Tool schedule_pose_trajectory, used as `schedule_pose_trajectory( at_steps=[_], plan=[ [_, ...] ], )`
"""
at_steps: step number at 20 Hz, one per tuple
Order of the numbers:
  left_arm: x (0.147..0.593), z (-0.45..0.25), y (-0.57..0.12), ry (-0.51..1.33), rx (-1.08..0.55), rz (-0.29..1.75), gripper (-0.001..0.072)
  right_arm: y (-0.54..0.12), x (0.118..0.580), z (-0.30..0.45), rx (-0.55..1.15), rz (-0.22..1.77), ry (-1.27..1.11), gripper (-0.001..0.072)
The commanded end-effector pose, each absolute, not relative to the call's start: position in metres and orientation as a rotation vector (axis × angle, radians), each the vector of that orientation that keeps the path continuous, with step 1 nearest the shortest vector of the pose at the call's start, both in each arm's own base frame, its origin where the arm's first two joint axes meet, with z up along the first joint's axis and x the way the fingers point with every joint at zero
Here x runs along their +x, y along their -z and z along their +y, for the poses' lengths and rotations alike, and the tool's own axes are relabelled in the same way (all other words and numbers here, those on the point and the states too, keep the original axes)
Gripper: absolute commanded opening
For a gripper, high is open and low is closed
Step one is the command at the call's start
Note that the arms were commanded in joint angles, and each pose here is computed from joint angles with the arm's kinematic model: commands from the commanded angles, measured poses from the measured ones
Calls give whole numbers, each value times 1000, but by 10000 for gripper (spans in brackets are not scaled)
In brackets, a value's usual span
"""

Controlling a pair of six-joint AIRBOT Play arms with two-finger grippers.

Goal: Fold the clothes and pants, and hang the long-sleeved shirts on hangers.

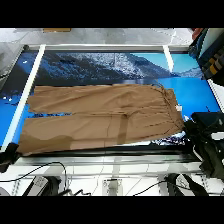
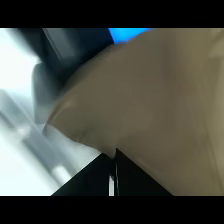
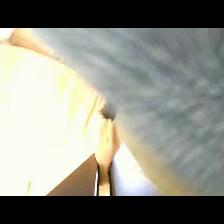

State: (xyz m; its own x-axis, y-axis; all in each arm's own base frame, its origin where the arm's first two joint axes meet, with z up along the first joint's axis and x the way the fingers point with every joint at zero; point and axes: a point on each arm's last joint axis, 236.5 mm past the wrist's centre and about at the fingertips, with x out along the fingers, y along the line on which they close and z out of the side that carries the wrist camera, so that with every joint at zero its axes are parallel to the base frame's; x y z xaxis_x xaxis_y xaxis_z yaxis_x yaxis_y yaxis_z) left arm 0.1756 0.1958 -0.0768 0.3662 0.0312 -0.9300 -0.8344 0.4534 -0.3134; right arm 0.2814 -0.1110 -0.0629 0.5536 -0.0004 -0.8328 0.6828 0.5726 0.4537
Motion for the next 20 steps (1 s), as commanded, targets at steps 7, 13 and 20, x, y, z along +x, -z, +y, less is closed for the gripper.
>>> schedule_pose_trajectory(
  at_steps=[7,13,20],
  plan=[
    [296,194,-29,-408,-659,812,10,-53,288,-109,695,717,374,26],
    [375,185,-67,-404,-584,585,6,-99,329,-107,647,529,323,25],
    [481,156,-65,-285,-633,606,6,-67,425,-91,788,558,294,25]
  ],
)
